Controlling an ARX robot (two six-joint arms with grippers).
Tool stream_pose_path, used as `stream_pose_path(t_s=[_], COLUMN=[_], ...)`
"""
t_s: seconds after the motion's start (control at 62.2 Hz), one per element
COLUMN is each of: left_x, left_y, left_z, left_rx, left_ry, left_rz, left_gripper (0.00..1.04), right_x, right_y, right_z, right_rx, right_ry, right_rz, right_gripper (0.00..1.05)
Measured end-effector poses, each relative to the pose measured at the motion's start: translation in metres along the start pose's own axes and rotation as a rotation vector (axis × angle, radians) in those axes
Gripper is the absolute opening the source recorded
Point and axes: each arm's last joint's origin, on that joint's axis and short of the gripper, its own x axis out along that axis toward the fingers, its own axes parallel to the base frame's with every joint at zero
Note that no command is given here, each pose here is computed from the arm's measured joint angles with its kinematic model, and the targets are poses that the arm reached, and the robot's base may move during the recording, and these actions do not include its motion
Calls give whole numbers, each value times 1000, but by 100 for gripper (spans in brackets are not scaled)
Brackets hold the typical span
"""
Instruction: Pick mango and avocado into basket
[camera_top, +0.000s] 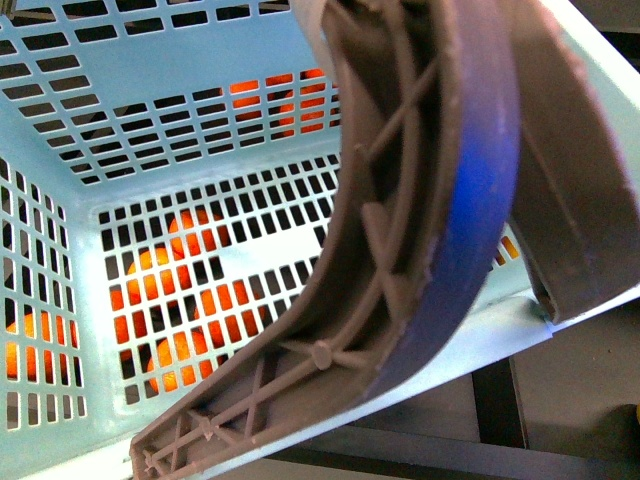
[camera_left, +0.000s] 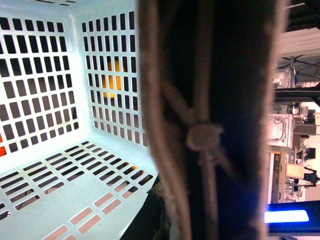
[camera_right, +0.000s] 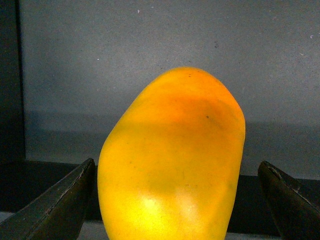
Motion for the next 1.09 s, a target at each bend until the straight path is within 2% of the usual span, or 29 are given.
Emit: stream_pose_path(t_s=[0.53,0.9,1.093], left_x=[0,0,0], left_y=[0,0,0], left_z=[0,0,0], left_rx=[0,0,0], left_ry=[0,0,0], left_rz=[0,0,0], left_gripper=[4,4,4], right_x=[8,9,9], right_y=[1,2,2], right_z=[1,2,2], right_rx=[0,-7,-7], right_ry=[15,14,14], right_rz=[3,5,6], right_gripper=[95,60,57])
